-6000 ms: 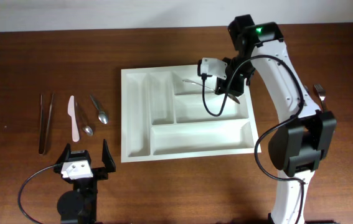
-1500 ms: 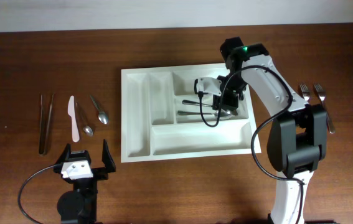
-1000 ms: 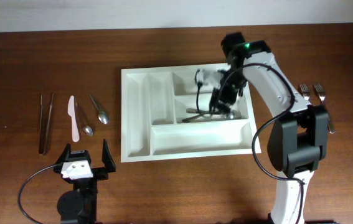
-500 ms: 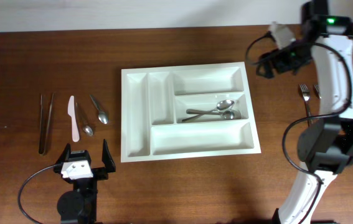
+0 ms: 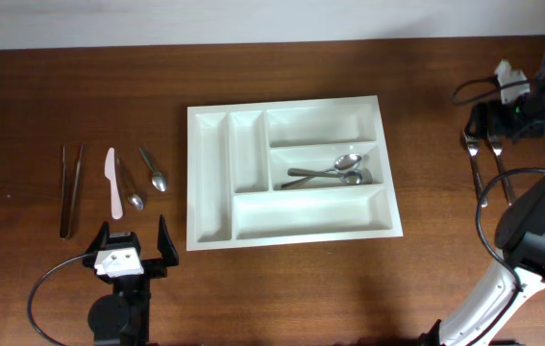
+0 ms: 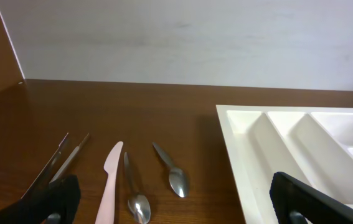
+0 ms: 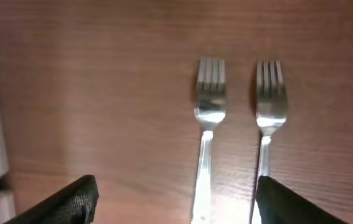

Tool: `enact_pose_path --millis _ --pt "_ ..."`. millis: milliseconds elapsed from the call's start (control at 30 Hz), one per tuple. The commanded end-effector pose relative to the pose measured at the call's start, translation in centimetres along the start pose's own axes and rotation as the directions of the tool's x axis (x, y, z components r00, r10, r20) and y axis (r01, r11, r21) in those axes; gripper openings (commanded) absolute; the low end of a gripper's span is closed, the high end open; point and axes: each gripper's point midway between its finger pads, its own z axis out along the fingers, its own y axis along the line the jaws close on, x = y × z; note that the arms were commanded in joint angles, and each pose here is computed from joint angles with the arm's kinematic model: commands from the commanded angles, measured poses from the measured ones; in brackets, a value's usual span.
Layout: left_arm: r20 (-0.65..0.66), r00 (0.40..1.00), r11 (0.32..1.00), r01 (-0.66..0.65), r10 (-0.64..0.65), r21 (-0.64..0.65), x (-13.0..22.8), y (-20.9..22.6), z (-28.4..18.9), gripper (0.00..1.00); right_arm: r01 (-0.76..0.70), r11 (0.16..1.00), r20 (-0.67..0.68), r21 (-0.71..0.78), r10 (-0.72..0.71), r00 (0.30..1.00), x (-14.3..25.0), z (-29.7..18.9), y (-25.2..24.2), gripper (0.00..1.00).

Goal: Pack container
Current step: 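Move the right gripper to the forks and grasp one fork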

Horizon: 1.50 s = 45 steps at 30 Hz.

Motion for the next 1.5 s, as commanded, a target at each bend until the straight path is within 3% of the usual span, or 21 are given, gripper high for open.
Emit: enact_pose_path --millis 0,200,400,767,900,967,1267,1467 --pt "0.003 1.000 1.000 -0.014 0.014 0.011 0.1 -0.2 0.0 0.99 -0.008 1.000 -0.072 0.030 0.010 0.997 2.2 2.8 -0.3 0.81" --pt "0.003 1.000 1.000 -0.014 0.014 0.011 0.1 -0.2 0.0 0.99 -0.010 1.000 -0.088 0.027 0.013 0.996 3.8 6.0 -0.3 0.78" --pt "0.003 1.000 1.000 -0.014 0.014 0.011 0.1 -0.2 0.0 0.99 -0.008 0.999 -0.071 0.035 0.011 0.997 4.2 8.0 -0.5 0.66" --pt "0.003 1.000 1.000 -0.014 0.014 0.011 0.1 -0.2 0.0 0.99 -0.030 0.997 -0.057 0.075 0.034 0.998 6.0 11.2 -0.9 0.64" --pt "0.003 1.000 1.000 -0.014 0.014 0.011 0.1 -0.2 0.0 0.99 -0.054 0.994 -0.051 0.099 0.059 0.997 5.8 11.2 -1.3 0.35" --pt "0.003 1.000 1.000 -0.014 0.014 0.011 0.1 -0.2 0.0 0.99 -0.053 0.993 -0.046 0.101 0.058 0.997 5.7 11.2 -1.4 0.27" --pt "0.003 1.000 1.000 -0.014 0.014 0.011 0.1 -0.2 0.0 0.99 -0.116 0.989 -0.032 0.096 0.119 0.992 5.4 11.0 -1.3 0.04" --pt "0.003 1.000 1.000 -0.014 0.014 0.011 0.1 -0.2 0.0 0.99 -0.117 0.989 0.018 0.088 0.116 0.993 3.1 9.4 -1.0 0.04"
